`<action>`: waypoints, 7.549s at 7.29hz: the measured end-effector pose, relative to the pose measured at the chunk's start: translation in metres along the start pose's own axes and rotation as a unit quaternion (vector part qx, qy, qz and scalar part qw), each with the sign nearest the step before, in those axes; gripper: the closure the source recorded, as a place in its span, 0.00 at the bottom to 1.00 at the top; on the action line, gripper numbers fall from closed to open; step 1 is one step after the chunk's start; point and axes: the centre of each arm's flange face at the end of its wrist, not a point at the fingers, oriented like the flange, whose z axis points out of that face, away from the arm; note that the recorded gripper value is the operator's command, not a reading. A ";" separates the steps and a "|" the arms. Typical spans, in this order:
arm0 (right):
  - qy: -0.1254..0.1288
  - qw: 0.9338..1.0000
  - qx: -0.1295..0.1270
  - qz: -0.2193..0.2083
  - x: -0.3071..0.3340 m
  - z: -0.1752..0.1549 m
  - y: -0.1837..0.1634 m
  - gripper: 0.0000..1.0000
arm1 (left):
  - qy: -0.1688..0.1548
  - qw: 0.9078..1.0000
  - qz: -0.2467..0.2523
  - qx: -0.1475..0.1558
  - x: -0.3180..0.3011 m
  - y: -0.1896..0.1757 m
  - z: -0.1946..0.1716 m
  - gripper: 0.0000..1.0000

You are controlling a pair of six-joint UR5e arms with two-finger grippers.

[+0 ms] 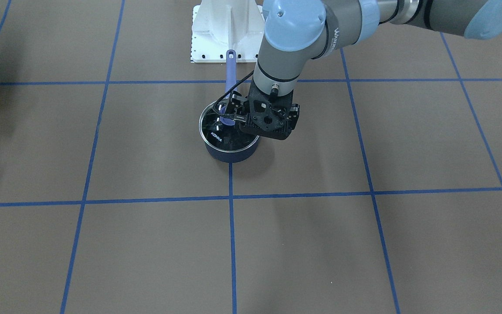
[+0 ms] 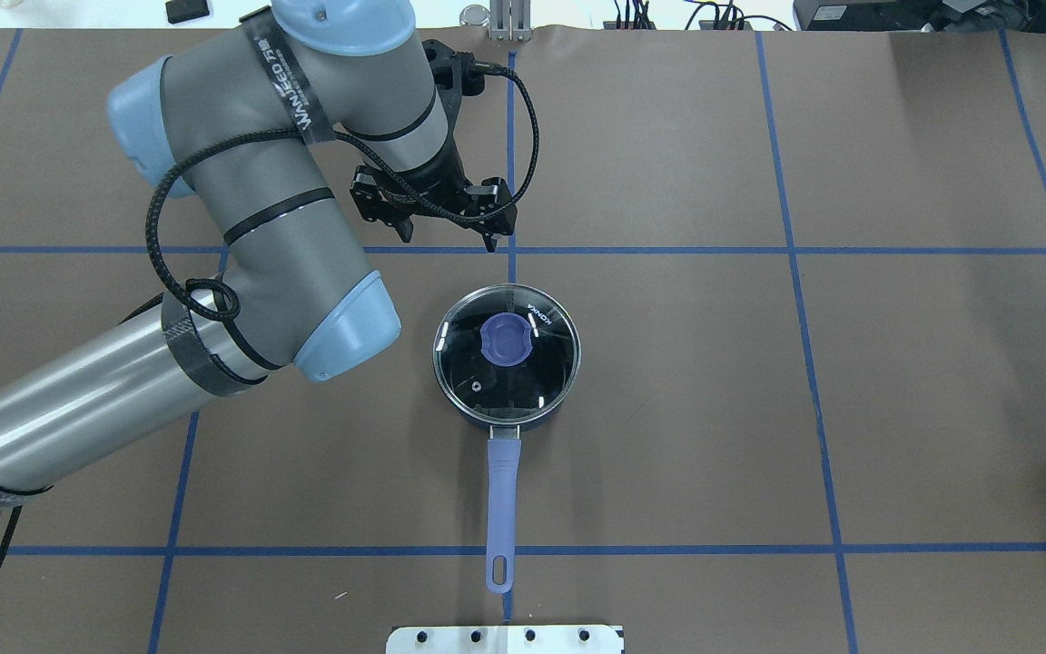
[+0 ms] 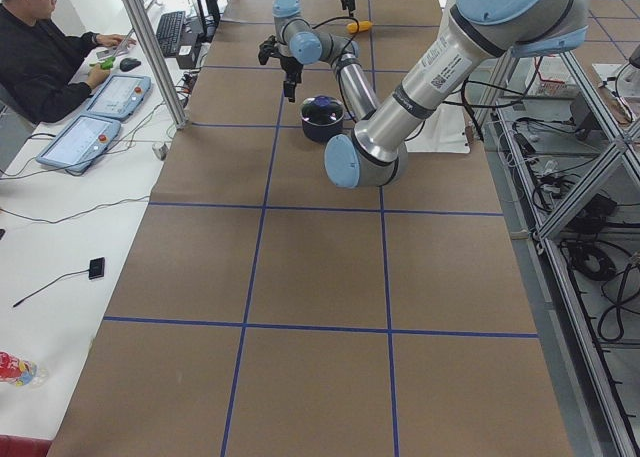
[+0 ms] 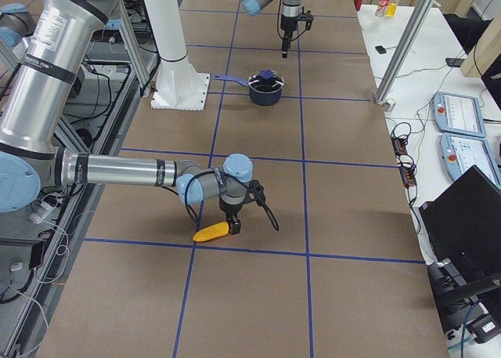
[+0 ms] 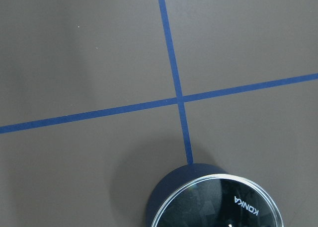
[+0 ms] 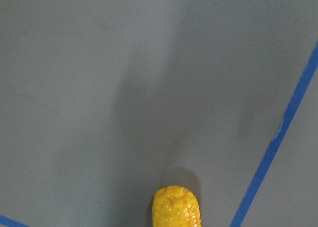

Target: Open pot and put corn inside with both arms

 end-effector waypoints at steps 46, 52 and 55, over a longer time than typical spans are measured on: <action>-0.024 0.992 0.001 -0.122 -0.090 -0.020 -0.134 0.68 | -0.028 0.999 0.020 -0.007 0.080 0.082 0.087 0.11; -0.021 0.992 0.002 -0.125 -0.092 -0.020 -0.138 0.68 | -0.029 0.999 0.018 0.001 0.073 0.071 0.079 0.12; -0.021 0.992 0.003 -0.127 -0.094 -0.020 -0.140 0.68 | -0.024 1.000 0.014 0.008 0.072 0.065 0.082 0.16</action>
